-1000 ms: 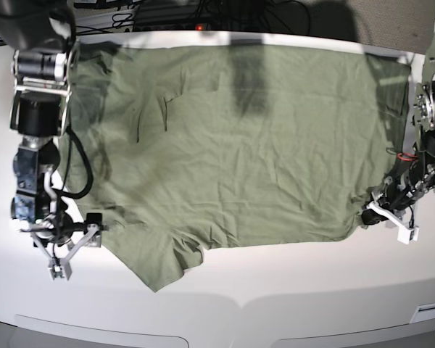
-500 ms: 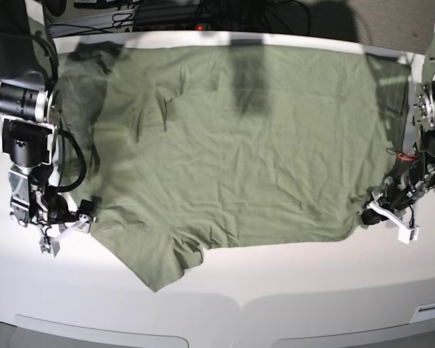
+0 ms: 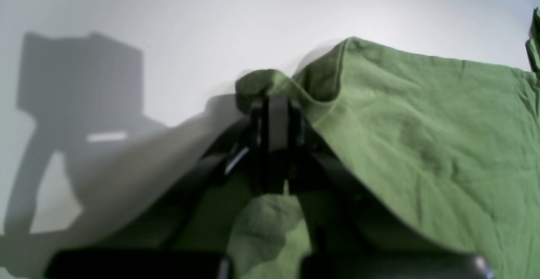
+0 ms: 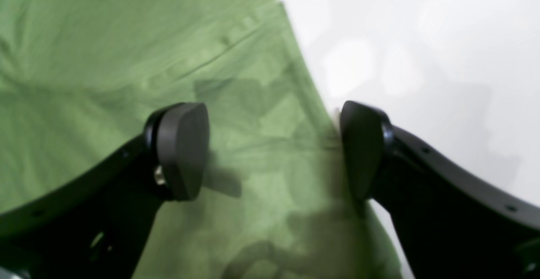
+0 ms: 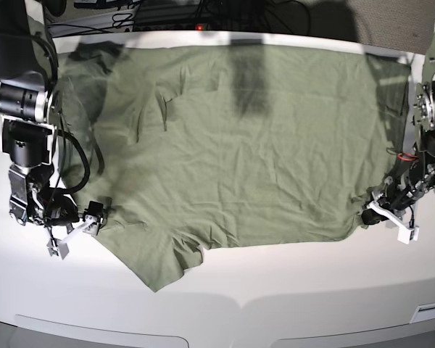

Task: Fold the T-shirt properly
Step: 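Grasp the shirt edge with the left gripper and the right gripper at the sleeve, then lift the shirt edge with both grippers and fold it over the body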

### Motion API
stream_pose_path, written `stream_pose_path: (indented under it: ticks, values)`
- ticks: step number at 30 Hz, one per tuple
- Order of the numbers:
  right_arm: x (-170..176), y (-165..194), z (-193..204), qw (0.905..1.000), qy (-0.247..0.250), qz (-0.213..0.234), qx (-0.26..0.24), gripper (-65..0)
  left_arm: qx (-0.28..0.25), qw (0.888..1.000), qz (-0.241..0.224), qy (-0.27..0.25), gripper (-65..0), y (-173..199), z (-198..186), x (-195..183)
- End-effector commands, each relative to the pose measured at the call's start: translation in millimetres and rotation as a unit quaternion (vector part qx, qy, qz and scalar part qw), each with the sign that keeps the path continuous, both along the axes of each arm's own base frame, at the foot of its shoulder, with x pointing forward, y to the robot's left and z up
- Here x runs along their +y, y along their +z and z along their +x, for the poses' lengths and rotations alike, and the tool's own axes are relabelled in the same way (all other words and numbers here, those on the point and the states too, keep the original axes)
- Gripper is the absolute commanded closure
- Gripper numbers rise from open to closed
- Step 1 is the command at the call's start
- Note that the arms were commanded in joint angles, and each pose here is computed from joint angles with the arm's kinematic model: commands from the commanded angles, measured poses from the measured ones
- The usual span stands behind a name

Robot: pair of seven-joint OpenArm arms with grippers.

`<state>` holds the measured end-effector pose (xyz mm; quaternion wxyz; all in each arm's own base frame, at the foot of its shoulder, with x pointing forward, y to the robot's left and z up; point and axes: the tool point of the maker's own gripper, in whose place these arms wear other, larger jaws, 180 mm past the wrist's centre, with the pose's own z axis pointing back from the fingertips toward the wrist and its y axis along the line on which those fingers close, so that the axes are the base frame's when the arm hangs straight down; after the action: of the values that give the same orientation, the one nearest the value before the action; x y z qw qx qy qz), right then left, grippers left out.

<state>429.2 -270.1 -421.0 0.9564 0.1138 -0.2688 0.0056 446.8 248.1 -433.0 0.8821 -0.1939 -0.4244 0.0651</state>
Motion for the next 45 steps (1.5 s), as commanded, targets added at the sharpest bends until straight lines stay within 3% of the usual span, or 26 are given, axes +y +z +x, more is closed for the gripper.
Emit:
stream_pose_path:
  ticks: [1,9,11,14,16,26,32,39,45]
  values:
    - [-2.2,20.2,14.3,0.9996,0.011,0.004,-0.025,-47.1,-0.030,1.000,0.000,0.004,0.0,20.8,15.8,6.3]
    - [7.0,26.2,18.0,0.9985,0.008,0.038,-0.038,-42.4,-0.030,1.000,0.000,0.004,0.0,20.8,15.8,6.5]
    - [7.0,26.2,18.0,0.9985,0.008,0.038,-0.038,-31.8,-0.030,1.000,0.000,0.004,0.0,20.8,15.8,6.3]
    - [6.9,26.6,18.6,0.9984,0.007,0.038,-0.040,-9.0,-0.030,1.000,0.000,0.004,0.0,20.8,15.8,6.3]
    - [6.6,27.7,20.0,0.9982,0.006,0.039,-0.045,-0.5,-0.030,1.000,0.000,0.004,0.0,20.8,15.8,6.5]
    - [4.4,46.7,33.1,0.9966,0.016,0.020,-0.078,0.0,-0.049,0.999,-0.009,0.012,0.0,32.7,24.8,7.2]
    - [5.7,71.6,41.4,0.9946,0.038,-0.001,-0.096,0.0,-0.039,0.999,0.010,-0.025,0.0,44.7,31.5,0.3]
    - [-7.3,97.6,44.1,0.9916,0.042,-0.007,-0.122,0.0,-0.006,0.998,-0.050,-0.034,0.0,57.0,31.0,-11.9]
    - [-11.4,110.7,28.6,0.9875,0.065,-0.033,-0.140,0.0,-0.019,0.996,-0.042,-0.082,0.0,66.3,18.5,-30.8]
